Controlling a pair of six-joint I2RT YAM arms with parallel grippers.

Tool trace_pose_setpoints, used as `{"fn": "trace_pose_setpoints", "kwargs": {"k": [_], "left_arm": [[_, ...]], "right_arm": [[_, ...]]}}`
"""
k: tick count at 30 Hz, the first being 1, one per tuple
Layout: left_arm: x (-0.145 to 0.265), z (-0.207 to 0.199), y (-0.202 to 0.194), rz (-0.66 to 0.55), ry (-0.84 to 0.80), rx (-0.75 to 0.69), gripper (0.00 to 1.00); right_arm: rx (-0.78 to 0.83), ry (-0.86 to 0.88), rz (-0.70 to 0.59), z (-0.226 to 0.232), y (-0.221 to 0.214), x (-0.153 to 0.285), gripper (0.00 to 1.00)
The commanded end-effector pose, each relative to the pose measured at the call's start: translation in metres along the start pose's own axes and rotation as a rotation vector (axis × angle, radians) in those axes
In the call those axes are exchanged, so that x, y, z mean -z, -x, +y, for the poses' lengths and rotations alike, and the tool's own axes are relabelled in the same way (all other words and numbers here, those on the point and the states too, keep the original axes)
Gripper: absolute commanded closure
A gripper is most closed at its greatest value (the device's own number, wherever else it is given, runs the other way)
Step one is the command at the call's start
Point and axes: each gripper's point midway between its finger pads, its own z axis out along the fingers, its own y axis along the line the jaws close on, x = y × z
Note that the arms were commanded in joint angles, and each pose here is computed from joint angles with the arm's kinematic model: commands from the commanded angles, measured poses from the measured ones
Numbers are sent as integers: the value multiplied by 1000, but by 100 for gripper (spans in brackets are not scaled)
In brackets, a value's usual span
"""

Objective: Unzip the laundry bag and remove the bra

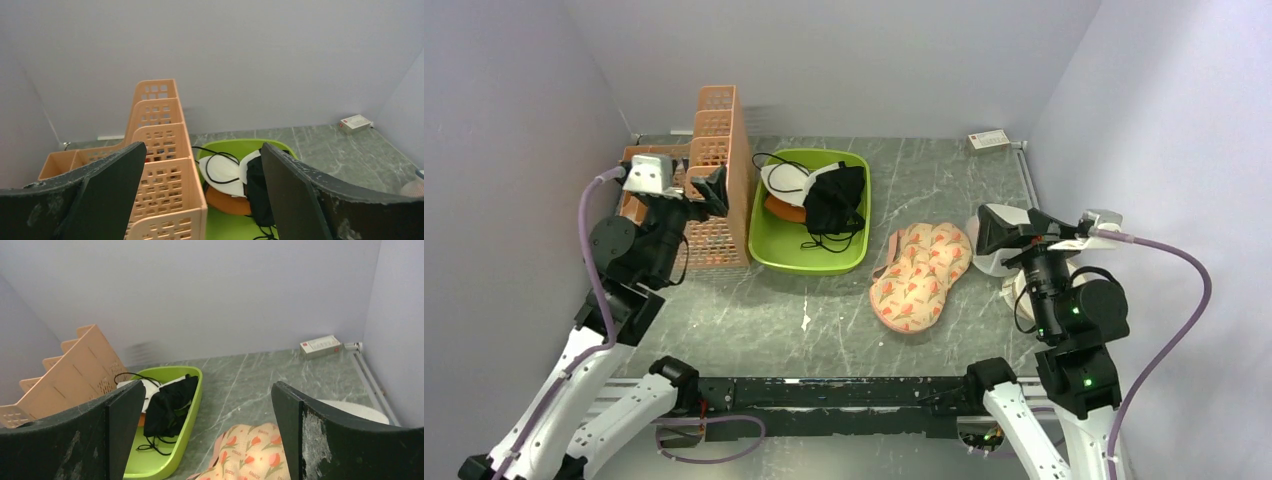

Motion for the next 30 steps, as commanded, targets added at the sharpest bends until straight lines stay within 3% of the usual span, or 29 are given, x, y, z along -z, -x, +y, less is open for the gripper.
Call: {"fn": "trace_pose_setpoints", "kwargs": {"k": [1, 11, 21, 26, 30], "left_arm": [[12, 11, 13, 45, -2, 50, 3], [41, 27, 29, 132, 9, 117, 2], [60, 2, 10, 260, -124, 215, 1], [62, -17, -12, 360, -216, 305, 1], [67, -31, -31, 440, -287, 355, 1]], "right_arm": [[-65, -68, 38, -8, -7, -3, 0], [-79, -76, 158, -7, -36, -12, 0], [-25, -114, 272, -15, -75, -29, 0], [11, -266, 325, -41, -97, -46, 0], [56, -507, 373, -78, -116, -58, 0]]}}
